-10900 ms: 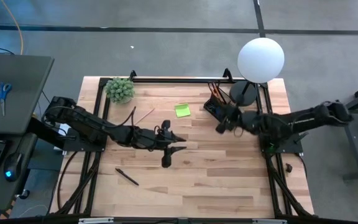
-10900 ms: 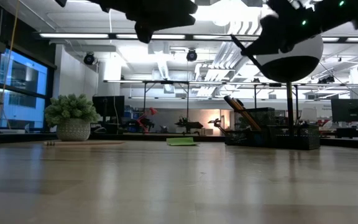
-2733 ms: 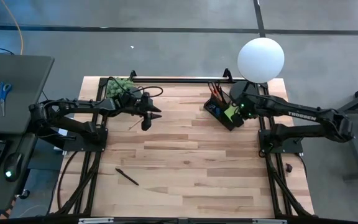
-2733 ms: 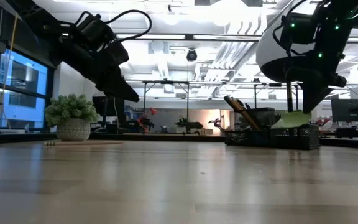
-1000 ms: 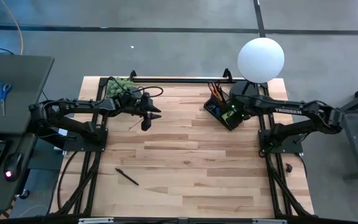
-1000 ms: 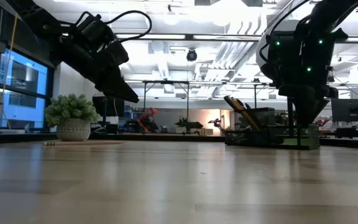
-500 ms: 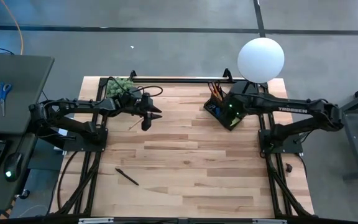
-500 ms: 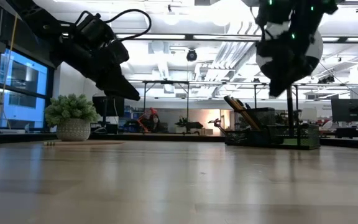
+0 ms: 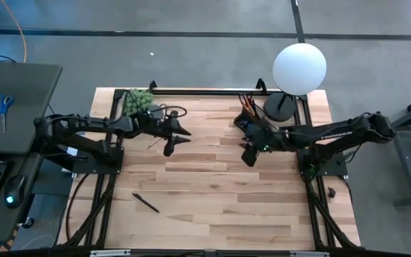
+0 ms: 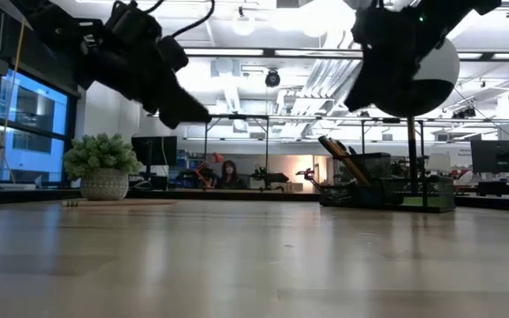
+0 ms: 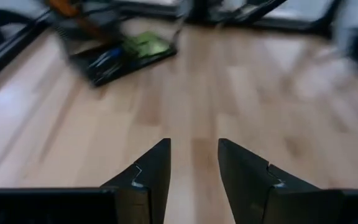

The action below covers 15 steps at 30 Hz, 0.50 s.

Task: Pick and place office supplies into organizer
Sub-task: Put the pink pencil into the black desk organizer

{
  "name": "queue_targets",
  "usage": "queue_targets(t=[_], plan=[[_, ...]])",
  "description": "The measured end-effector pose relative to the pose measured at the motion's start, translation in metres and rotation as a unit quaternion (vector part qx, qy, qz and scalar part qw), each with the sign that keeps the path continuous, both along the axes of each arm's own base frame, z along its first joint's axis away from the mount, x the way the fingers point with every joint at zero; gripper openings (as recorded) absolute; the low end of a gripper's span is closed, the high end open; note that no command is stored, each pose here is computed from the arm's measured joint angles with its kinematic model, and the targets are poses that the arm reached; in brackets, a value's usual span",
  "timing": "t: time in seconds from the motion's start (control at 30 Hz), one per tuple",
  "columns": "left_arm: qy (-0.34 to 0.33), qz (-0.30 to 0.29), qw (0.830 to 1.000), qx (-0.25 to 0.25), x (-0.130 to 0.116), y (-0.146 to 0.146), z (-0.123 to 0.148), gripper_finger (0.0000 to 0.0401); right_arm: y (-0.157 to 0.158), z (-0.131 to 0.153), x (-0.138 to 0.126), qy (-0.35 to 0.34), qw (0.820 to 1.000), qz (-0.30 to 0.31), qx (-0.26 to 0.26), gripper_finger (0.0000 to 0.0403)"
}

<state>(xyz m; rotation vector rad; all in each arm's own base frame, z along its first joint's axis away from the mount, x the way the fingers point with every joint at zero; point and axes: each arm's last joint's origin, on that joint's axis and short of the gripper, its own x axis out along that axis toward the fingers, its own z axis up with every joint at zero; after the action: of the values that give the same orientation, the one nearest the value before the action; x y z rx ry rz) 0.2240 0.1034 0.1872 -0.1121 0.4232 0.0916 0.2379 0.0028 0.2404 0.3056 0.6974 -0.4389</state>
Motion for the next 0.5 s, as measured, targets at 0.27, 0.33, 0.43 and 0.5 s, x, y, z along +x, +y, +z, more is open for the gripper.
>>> queue_targets(t=[0.27,0.33,0.43,0.5], plan=[[0.082,0.080,0.993,0.015,-0.016,-0.006,0.000,0.0122,0.014,0.006,0.013,-0.087,0.990,0.074,-0.082,0.0124],[0.101,0.086,0.991,0.008,-0.022,-0.008,0.001,0.0122,0.016,0.006,0.017,-0.091,0.987,0.078,-0.104,0.0124],[0.150,0.138,0.979,-0.008,-0.029,-0.009,-0.005,0.0122,0.018,0.000,0.027,-0.094,0.983,0.091,-0.125,0.0124],[0.185,0.185,0.965,-0.011,-0.033,-0.008,-0.011,0.0122,0.019,-0.007,0.035,-0.096,0.981,0.106,-0.134,0.0124]])
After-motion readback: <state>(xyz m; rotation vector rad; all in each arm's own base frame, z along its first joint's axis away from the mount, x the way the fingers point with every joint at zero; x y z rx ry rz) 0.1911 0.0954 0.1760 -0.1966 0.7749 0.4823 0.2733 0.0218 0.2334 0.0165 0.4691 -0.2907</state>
